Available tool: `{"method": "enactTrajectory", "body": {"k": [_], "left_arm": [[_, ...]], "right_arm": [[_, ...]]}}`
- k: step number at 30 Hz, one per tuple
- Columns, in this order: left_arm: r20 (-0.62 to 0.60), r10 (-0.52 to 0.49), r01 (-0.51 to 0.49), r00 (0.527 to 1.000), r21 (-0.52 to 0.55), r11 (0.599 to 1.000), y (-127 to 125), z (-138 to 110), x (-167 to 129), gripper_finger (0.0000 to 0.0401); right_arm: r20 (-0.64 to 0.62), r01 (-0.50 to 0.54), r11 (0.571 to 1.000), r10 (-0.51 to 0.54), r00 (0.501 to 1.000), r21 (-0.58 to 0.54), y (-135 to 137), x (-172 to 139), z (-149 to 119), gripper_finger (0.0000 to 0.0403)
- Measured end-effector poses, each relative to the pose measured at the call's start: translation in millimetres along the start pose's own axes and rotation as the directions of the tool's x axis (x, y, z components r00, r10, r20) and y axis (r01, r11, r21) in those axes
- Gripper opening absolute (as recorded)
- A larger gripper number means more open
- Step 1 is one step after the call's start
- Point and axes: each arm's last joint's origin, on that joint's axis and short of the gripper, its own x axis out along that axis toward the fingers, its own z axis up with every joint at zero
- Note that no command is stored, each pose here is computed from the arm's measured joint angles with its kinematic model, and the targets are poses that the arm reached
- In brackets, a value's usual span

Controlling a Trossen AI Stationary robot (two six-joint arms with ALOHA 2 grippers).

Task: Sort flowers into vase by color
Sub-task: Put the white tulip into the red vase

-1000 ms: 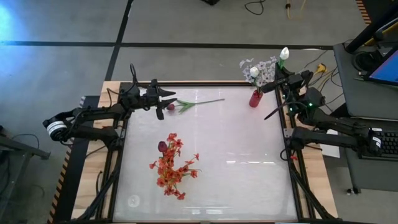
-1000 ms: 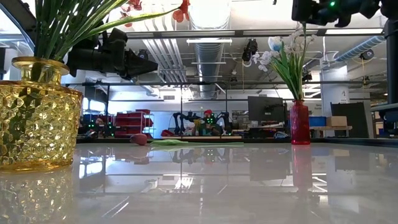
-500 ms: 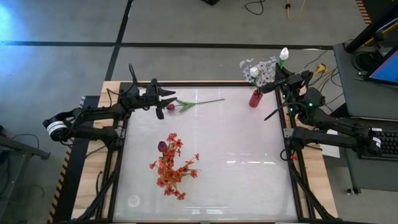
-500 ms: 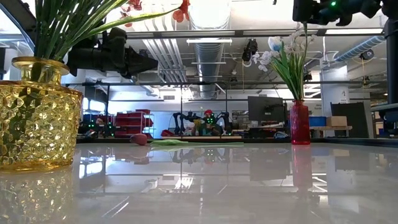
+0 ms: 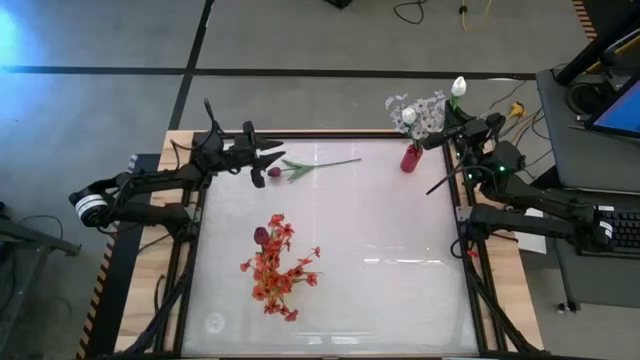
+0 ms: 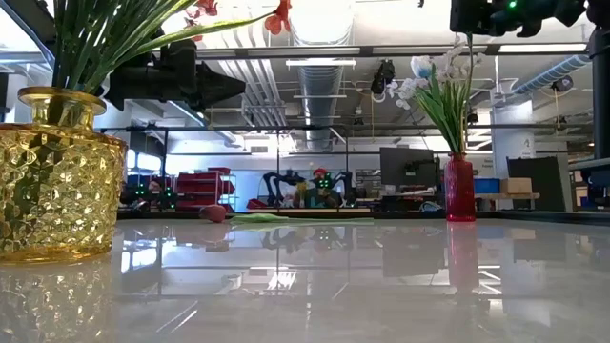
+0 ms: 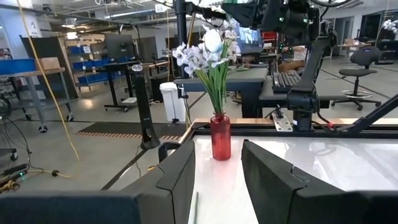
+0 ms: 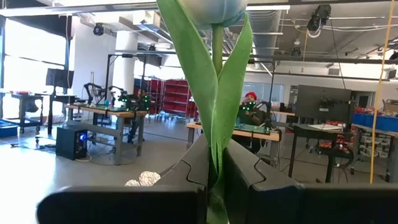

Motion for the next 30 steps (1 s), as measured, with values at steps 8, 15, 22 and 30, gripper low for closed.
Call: {"method": "enactTrajectory", "body": {"k": [8, 15, 22, 30], "left_arm": [[0.001, 0.000, 0.000, 1.000, 0.001, 1.000, 0.1, 0.3, 0.1, 0.0118], [0.000, 0.000, 0.000, 1.000, 0.000, 1.000, 0.1, 0.2, 0.1, 0.0118], [0.000, 0.000, 0.000, 1.000, -0.002, 1.000, 0.1, 0.2, 0.1, 0.0118], [0.000, 0.000, 0.000, 1.000, -0.003, 1.000, 0.1, 0.1, 0.1, 0.0118]], "right_arm": [[-0.003, -0.001, 1.000, 0.001, 1.000, 0.006, 0.3, 0.0, -0.5, 0.0018], [-0.003, -0.001, 1.000, 0.002, 1.000, 0.021, 0.2, 0.0, -0.5, 0.0018], [0.006, 0.001, 0.999, -0.002, 1.000, 0.050, -0.4, -0.2, 0.6, 0.0018], [-0.011, -0.005, 0.999, 0.005, 1.000, 0.046, 3.3, 1.1, -5.6, 0.0018]]}}
